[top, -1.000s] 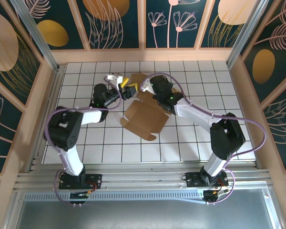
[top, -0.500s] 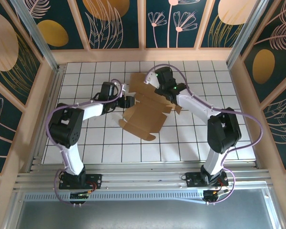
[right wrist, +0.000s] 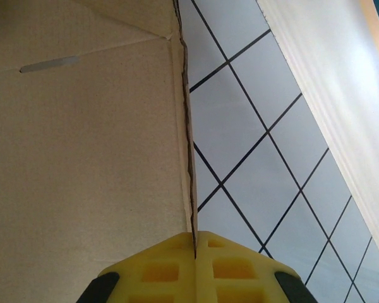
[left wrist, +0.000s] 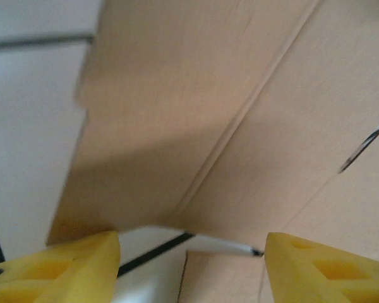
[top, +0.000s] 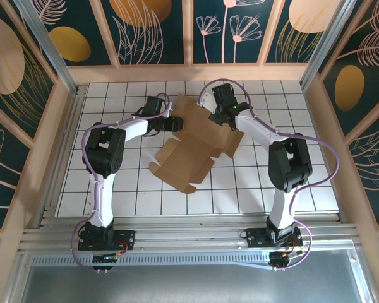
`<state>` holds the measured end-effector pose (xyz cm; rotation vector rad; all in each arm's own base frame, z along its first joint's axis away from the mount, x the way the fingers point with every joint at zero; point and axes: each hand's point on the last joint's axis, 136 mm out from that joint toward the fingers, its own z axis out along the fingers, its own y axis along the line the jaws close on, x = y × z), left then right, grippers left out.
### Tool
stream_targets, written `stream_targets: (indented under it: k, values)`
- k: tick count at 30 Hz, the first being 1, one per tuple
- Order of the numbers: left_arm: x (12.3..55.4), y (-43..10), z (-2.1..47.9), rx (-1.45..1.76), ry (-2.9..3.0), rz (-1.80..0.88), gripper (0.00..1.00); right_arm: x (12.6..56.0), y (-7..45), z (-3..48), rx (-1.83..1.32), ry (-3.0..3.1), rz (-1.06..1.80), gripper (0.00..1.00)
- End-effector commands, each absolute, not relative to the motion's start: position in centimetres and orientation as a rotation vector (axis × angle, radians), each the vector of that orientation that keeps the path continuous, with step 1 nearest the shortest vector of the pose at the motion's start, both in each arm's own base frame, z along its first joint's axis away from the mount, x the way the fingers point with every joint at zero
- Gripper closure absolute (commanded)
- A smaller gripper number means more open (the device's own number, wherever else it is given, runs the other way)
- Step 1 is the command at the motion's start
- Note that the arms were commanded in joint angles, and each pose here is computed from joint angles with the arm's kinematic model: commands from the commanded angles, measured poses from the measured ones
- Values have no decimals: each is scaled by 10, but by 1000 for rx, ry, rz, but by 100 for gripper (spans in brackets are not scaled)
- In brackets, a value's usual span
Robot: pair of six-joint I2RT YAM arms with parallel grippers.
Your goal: Fold the paper box
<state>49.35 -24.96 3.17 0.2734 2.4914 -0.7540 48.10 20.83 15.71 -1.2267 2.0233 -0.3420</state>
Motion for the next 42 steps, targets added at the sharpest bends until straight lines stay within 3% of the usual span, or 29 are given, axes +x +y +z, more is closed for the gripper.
stream_targets:
  k: [1,8,13,18,25,27,30,33,42]
  values:
    - [469,-257,18,337,2579,-859,39,483,212,166,-1187,2023,-310,100]
    - [442,-266,17,391,2640,-999,39,487,211,174,-1149,2017,-324,100]
    - [432,-265,32,410,2619,-1020,45,490,211,179,-1129,2011,-349,100]
    - [433,-268,40,393,2582,-1050,56,494,212,184,-1108,2001,-363,100]
    - [439,-275,46,385,2485,-1039,87,492,212,185,-1099,2000,-382,100]
    - [441,-280,52,403,2438,-1025,87,491,212,185,-1097,2000,-383,100]
    - [448,-286,59,416,2390,-977,74,489,213,186,-1094,1998,-380,100]
    - [455,-288,64,403,2368,-953,69,486,214,187,-1098,1996,-383,100]
    - [450,-291,44,513,2382,-770,99,483,212,191,-1083,1993,-390,100]
